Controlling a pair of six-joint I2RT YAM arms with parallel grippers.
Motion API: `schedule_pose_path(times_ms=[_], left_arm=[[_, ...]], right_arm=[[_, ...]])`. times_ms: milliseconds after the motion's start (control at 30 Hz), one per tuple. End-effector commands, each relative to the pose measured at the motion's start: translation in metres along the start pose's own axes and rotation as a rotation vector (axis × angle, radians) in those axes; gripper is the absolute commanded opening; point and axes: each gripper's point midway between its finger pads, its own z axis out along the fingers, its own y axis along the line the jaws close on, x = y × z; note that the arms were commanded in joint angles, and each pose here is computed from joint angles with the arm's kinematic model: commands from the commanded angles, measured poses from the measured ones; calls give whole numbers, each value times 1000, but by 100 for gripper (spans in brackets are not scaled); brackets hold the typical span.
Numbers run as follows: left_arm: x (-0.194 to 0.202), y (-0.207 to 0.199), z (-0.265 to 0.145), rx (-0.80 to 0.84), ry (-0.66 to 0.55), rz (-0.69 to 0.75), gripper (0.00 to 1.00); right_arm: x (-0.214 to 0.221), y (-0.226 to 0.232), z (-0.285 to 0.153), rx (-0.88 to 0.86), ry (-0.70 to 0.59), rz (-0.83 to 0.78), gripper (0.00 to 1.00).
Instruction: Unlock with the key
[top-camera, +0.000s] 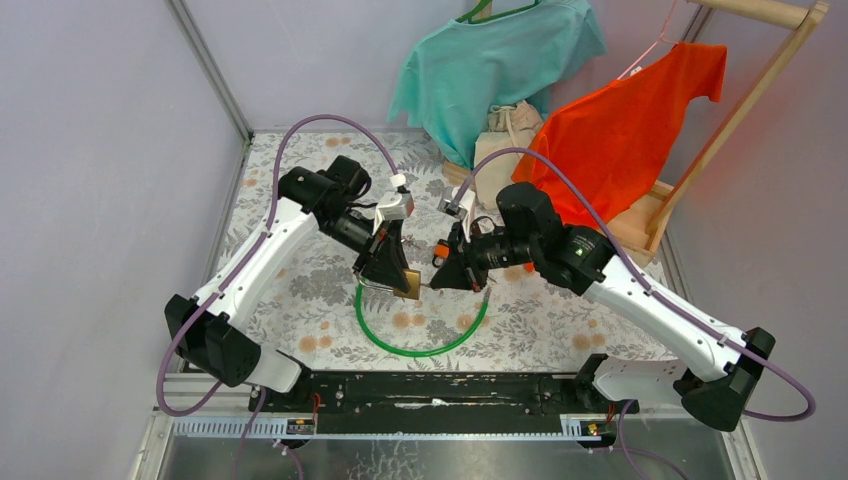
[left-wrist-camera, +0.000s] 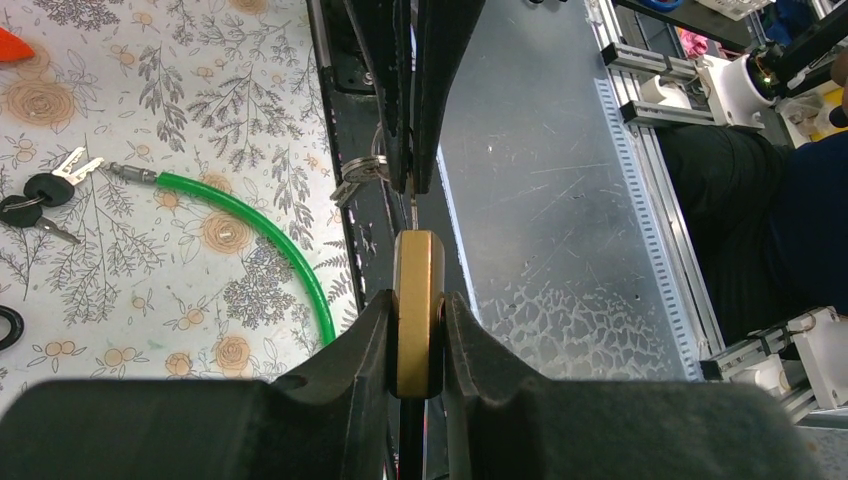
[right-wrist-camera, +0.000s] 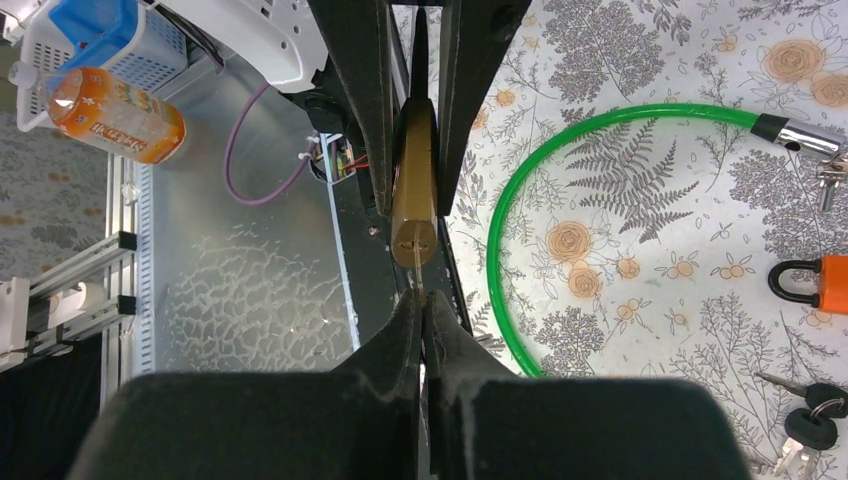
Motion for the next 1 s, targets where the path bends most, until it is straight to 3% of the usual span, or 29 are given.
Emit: schedule_pose_path(times_ms=[0,567,967], left_arm=[[-25,-25,-1,58,-83,29,0],[-50,-12,-5,-37,-115,24,0],[-52,-2,-24,-266,-47,173,0]], right_arm=[[-23,4,5,-17,-94,-40,0],[-47,19,24,-160,-221,78,0],[-52,43,-5,-486,-245,389,0]])
